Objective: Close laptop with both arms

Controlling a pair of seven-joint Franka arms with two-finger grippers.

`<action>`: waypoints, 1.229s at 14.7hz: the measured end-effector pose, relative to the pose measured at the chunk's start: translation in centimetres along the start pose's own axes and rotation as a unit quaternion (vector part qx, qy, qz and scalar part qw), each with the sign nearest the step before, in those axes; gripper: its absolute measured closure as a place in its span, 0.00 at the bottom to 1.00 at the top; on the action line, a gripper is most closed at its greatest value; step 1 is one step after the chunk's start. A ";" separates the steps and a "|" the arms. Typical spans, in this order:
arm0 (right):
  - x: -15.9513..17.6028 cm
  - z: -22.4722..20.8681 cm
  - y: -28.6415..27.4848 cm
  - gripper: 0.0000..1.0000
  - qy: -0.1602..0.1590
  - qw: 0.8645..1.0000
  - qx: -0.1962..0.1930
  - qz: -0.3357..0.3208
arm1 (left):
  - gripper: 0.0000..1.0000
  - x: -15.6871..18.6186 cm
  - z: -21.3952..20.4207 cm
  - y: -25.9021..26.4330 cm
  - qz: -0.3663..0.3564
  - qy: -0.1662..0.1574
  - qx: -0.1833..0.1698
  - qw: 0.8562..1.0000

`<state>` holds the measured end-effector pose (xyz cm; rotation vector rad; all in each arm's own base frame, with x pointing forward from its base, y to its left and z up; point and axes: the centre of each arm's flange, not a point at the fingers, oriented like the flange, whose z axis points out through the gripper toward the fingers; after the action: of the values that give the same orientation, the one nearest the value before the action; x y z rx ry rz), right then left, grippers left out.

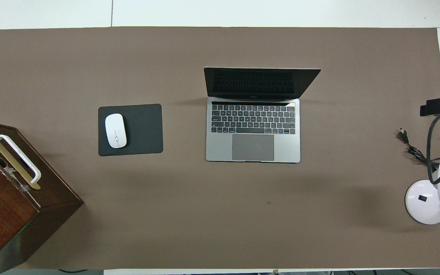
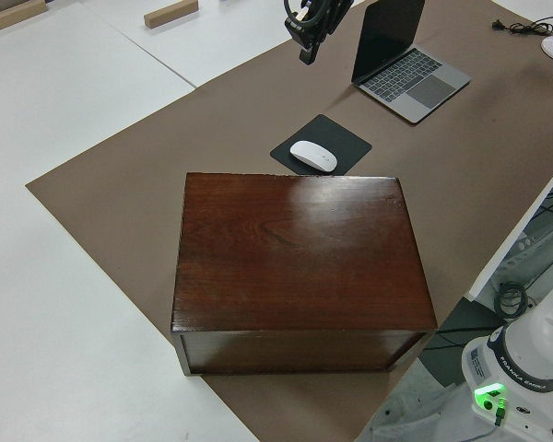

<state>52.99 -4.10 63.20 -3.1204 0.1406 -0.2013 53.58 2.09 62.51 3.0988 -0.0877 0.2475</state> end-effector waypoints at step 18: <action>4.1 0.9 2.6 0.10 0.027 0.999 -0.031 -0.021 | 0.99 -3.9 7.1 12.5 0.083 0.135 -0.025 0.987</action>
<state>56.91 -7.02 62.75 -3.1834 0.0841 -0.2873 50.12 -10.40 55.22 2.9755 -0.3395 0.6546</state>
